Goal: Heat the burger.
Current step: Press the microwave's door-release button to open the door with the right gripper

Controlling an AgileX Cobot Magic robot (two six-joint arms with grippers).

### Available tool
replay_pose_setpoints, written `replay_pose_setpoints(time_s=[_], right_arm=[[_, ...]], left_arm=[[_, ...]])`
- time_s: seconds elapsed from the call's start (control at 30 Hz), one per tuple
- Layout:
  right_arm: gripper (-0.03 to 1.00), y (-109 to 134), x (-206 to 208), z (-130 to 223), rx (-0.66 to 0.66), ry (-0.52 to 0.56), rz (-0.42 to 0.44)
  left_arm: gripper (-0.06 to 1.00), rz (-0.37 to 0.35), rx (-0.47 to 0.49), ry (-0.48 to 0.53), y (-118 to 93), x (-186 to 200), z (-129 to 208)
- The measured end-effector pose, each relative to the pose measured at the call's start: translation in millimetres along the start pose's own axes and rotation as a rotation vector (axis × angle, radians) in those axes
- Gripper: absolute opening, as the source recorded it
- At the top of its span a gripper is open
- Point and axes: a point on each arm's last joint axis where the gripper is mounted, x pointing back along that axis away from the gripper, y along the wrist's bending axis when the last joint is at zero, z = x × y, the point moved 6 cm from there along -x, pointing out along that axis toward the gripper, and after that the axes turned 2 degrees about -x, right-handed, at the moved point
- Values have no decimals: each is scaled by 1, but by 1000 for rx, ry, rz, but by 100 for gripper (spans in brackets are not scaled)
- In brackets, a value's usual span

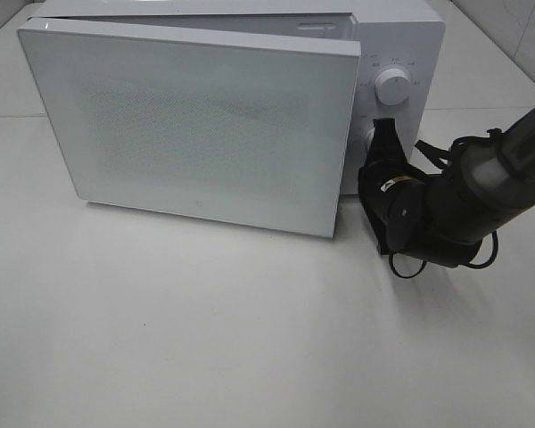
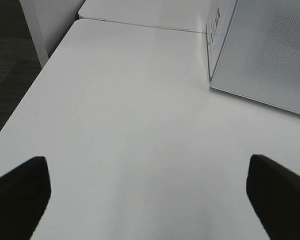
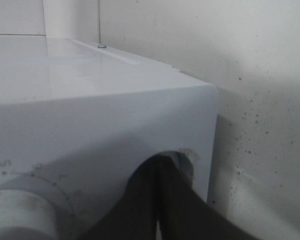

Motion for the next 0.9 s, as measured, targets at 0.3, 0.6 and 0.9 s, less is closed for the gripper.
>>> replay_pose_setpoints(time_s=[0.3, 0.6, 0.9], right_arm=[[0, 0, -1, 1, 0, 3, 7], [0, -2, -1, 3, 4, 18, 25], [0, 2, 4, 0, 23, 47, 33]], left_arm=[[99, 0, 0, 0, 0, 0, 0], [99, 0, 0, 0, 0, 0, 0], [99, 0, 0, 0, 0, 0, 0]])
